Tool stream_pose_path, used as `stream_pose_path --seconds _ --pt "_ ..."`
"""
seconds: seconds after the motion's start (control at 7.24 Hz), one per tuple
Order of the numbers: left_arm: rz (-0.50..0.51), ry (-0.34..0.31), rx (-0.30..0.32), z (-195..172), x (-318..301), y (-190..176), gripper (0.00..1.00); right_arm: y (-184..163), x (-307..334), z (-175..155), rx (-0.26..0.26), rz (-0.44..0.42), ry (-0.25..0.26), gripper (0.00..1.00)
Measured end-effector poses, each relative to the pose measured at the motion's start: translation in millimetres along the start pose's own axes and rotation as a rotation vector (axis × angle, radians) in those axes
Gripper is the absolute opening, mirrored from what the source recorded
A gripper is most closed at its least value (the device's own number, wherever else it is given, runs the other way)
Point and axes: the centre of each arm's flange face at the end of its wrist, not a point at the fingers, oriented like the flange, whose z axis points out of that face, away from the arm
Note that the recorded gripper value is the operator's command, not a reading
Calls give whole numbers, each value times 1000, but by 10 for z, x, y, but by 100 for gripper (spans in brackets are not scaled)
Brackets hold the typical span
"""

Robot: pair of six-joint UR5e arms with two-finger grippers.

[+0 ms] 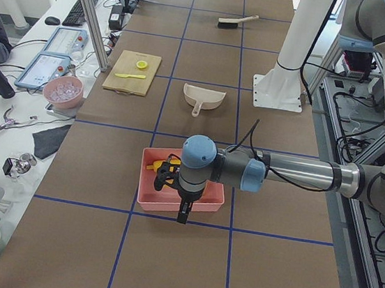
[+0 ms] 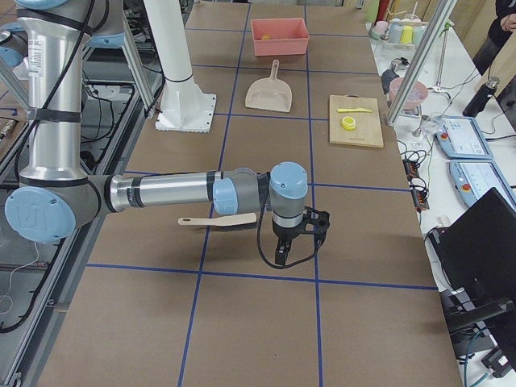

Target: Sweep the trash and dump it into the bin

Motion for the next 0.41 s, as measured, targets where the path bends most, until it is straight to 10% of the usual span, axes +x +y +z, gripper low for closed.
stream_pose_path --seconds 0.41 --pt "-5 -3 -4 20 -25 11 99 0 2 2 -1 1 0 100"
